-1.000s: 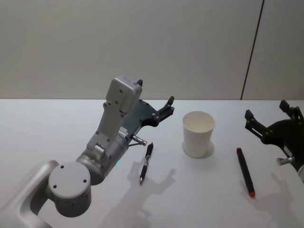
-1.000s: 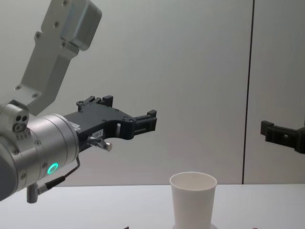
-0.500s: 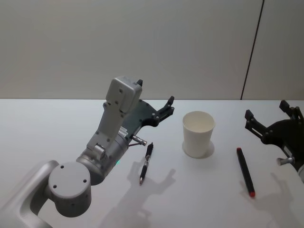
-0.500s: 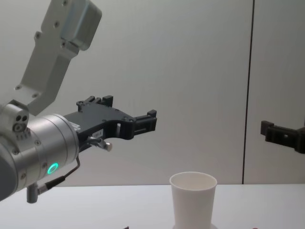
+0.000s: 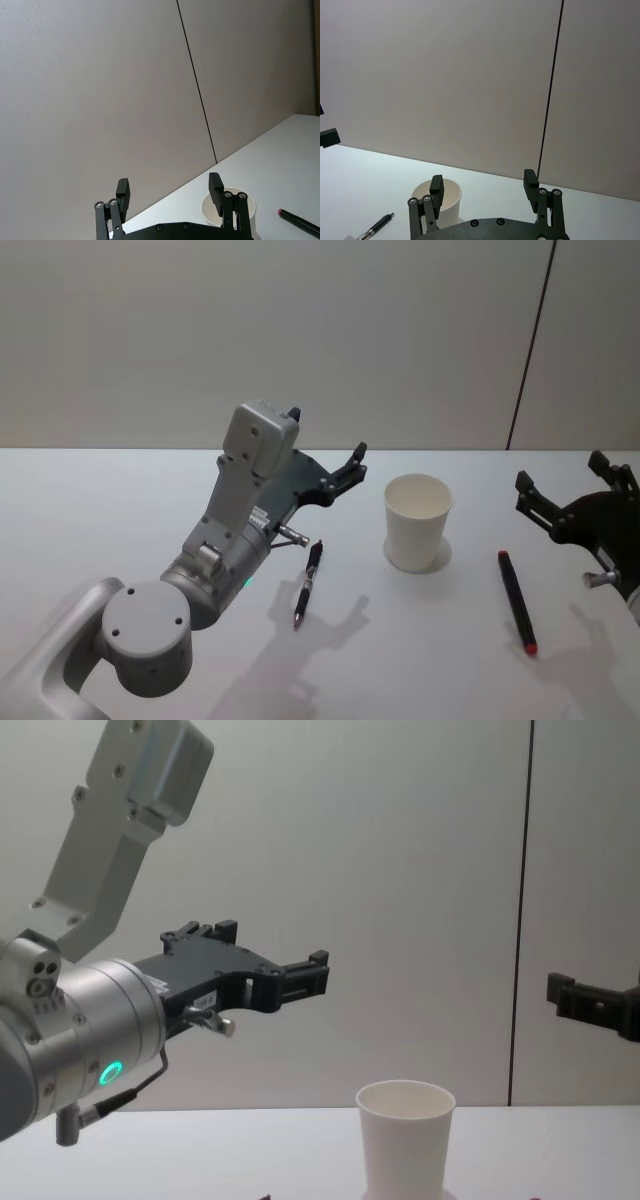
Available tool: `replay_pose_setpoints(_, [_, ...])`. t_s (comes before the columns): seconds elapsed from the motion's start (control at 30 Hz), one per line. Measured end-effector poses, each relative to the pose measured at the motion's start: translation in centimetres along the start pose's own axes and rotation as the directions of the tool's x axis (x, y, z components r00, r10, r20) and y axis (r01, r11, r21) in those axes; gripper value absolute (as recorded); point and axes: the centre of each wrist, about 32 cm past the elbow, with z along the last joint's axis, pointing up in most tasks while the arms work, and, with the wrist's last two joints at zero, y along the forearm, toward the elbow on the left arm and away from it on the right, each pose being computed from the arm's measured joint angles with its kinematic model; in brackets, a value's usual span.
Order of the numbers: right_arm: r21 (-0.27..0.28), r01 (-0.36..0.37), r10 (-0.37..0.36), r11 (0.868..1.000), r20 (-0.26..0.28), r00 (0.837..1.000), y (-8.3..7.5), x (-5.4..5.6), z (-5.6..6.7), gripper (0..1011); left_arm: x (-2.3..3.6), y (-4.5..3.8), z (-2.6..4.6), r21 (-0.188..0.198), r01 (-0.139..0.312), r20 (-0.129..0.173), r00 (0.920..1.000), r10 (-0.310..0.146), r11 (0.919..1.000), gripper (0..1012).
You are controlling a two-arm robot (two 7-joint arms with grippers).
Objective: Place the pen into the pen holder.
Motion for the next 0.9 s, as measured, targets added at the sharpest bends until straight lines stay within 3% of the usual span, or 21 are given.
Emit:
replay_pose_setpoints(0.27, [-0.019,0.013,-0.013,1.000,-0.006,1.000,0.12,-0.11,0.01,1002,0.00,0.00,0.00,0.000,0.000,0.000,1.0000,0.000,1.0000,1004])
replay_pose_setpoints(0.57, [-0.100,0.060,-0.063,0.993,-0.030,0.998,0.39,-0.41,0.08,1002,0.00,0.00,0.00,0.000,0.000,0.000,1.0000,0.000,1.0000,1004])
replay_pose_setpoints(0.9, [-0.220,0.138,-0.152,0.966,-0.048,0.987,0.71,-0.77,-0.02,1002,0.00,0.00,0.00,0.000,0.000,0.000,1.0000,0.000,1.0000,1004])
